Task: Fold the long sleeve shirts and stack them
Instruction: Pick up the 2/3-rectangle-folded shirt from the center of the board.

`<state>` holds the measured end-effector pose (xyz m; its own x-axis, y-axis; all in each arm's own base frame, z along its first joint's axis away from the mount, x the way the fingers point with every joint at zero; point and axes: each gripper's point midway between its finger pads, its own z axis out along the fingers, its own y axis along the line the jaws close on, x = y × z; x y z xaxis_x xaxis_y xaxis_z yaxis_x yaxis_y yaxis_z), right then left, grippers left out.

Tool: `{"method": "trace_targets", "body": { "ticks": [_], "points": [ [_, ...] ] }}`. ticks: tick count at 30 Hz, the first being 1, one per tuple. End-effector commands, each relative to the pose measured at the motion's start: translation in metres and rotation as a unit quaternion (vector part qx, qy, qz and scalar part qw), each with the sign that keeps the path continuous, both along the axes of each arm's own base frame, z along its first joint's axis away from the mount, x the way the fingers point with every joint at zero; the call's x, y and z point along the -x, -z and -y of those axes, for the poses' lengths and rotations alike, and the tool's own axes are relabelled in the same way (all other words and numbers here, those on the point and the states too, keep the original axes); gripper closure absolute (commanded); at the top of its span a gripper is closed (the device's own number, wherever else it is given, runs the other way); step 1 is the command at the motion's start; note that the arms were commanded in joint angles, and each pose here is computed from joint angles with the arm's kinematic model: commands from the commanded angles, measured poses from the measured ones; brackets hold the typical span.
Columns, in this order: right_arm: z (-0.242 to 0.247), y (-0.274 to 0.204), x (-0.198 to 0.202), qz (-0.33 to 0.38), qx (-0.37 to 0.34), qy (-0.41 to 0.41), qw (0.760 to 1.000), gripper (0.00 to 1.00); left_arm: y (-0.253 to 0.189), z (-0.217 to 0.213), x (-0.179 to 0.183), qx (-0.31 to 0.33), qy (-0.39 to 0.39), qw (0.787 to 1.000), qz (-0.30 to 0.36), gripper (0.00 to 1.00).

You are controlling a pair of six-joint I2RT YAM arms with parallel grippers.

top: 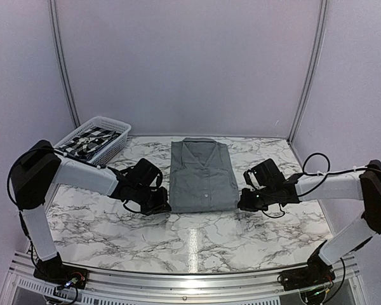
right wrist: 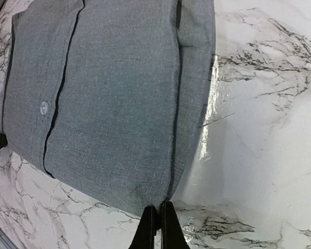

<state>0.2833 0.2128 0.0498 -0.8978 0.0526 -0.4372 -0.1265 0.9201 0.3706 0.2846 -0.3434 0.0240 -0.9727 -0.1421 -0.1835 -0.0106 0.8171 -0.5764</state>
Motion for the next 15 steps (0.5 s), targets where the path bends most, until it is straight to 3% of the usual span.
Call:
{"method": "trace_targets", "body": {
  "ticks": [1, 15],
  "points": [
    [0.000, -0.013, 0.014, 0.007, -0.009, -0.013, 1.000, 1.00, -0.021, -0.005, 0.011, -0.005, 0.011, 0.999, 0.030, 1.00],
    [-0.014, -0.068, 0.067, 0.060, -0.041, -0.029, 0.997, 1.00, -0.073, -0.024, 0.069, -0.018, 0.015, 0.994, 0.108, 1.00]
  ]
}}
